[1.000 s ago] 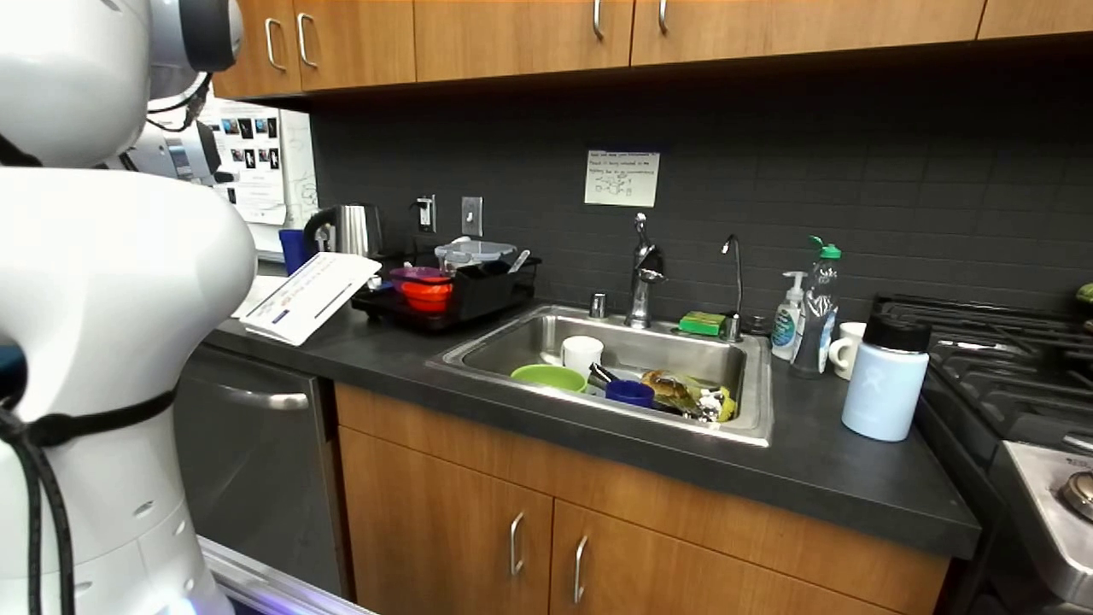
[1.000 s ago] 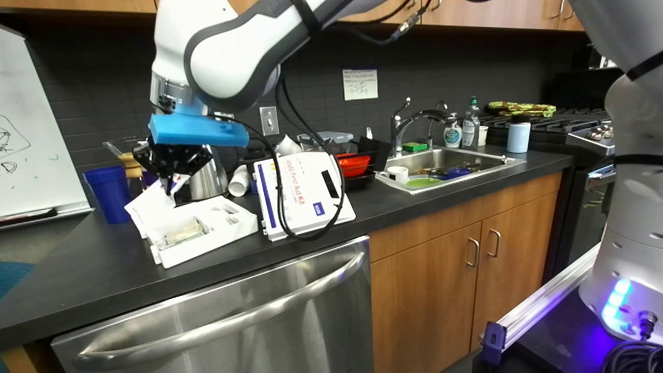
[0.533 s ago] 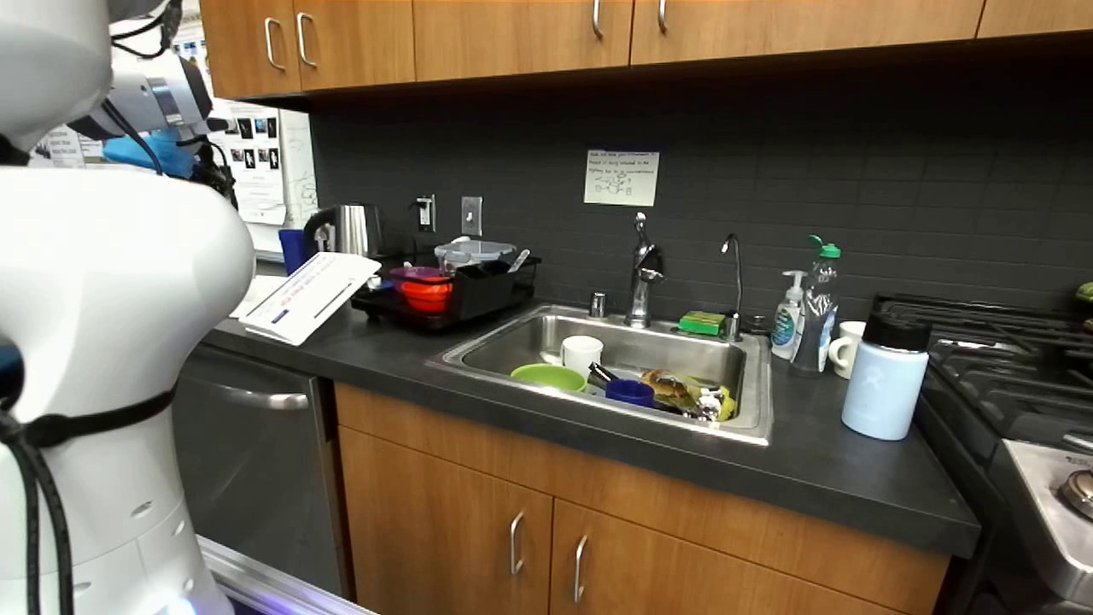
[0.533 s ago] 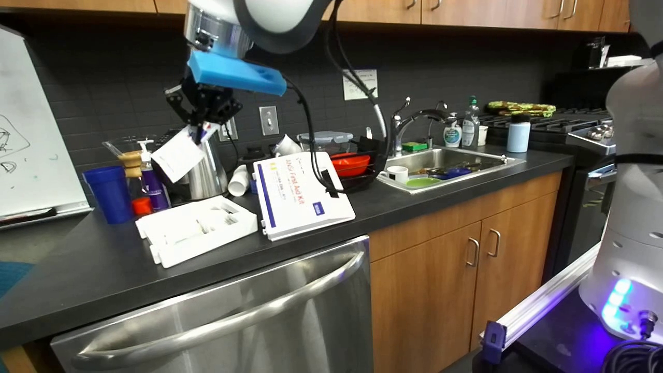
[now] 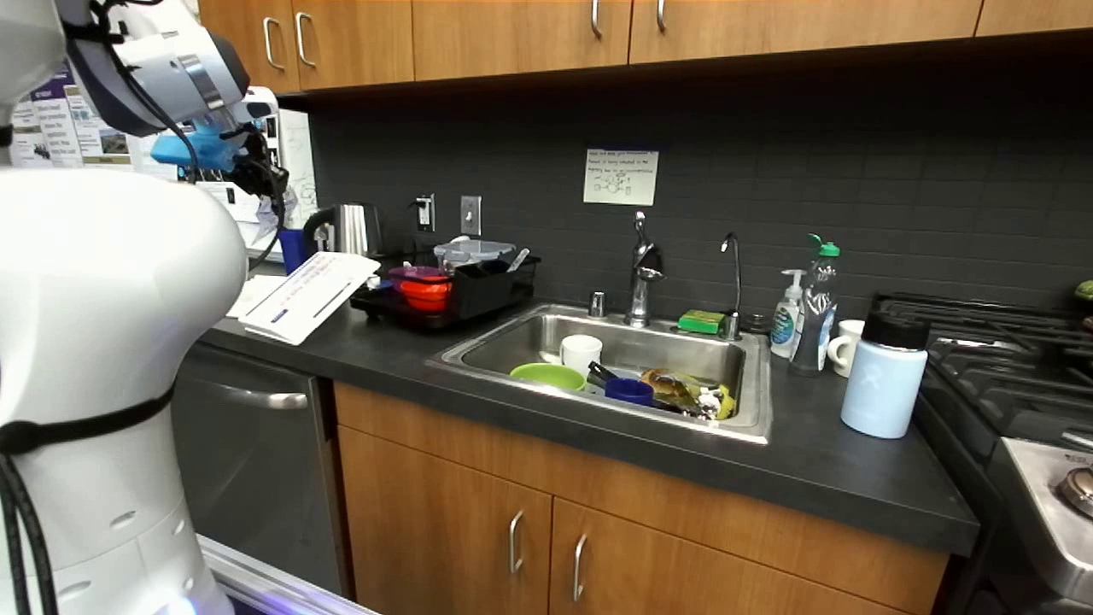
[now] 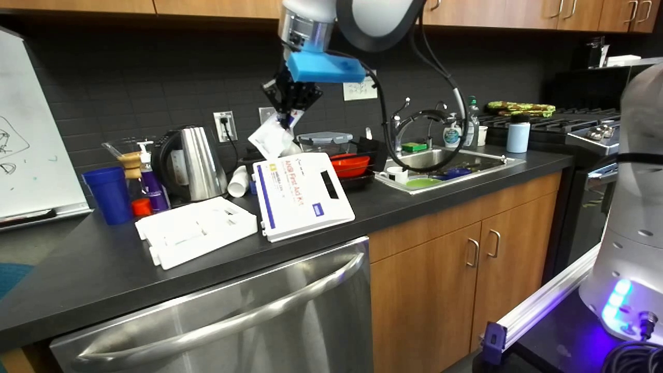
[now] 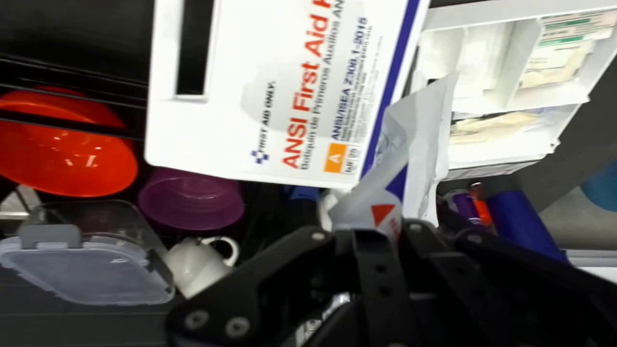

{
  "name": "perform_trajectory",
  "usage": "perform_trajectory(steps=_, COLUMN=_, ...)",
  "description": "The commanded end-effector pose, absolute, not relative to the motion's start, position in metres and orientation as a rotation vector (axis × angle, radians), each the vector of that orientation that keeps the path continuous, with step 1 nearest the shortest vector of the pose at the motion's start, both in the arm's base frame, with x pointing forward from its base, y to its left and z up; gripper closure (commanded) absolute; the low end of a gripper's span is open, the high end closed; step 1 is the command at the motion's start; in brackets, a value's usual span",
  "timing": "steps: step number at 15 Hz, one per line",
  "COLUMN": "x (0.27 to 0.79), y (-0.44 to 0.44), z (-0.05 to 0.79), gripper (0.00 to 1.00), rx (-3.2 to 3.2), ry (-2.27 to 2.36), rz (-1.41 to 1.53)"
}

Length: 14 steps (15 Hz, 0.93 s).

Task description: Open the white object and put the white item on the counter

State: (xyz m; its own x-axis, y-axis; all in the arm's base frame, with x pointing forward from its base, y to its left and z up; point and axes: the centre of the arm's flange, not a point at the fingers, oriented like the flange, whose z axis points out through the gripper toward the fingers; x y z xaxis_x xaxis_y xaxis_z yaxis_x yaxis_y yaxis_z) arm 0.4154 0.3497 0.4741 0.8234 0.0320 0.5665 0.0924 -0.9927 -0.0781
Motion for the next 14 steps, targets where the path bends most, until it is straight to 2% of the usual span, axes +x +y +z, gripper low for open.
perform_trajectory(steps=1, x=0.391, y=0.281, z=0.481, gripper=0.99, rx=-2.901, ry=0.039, rz=-0.975)
perform_trajectory(steps=6, x=0.378, y=0.214, z=0.472, gripper=0.99, rx=-2.89, ry=0.261, rz=-0.981)
perform_trajectory(steps=14, x=0.362, y=0.141, z=0.406, gripper=0.99, rx=-2.893, ry=0.577, rz=-0.84)
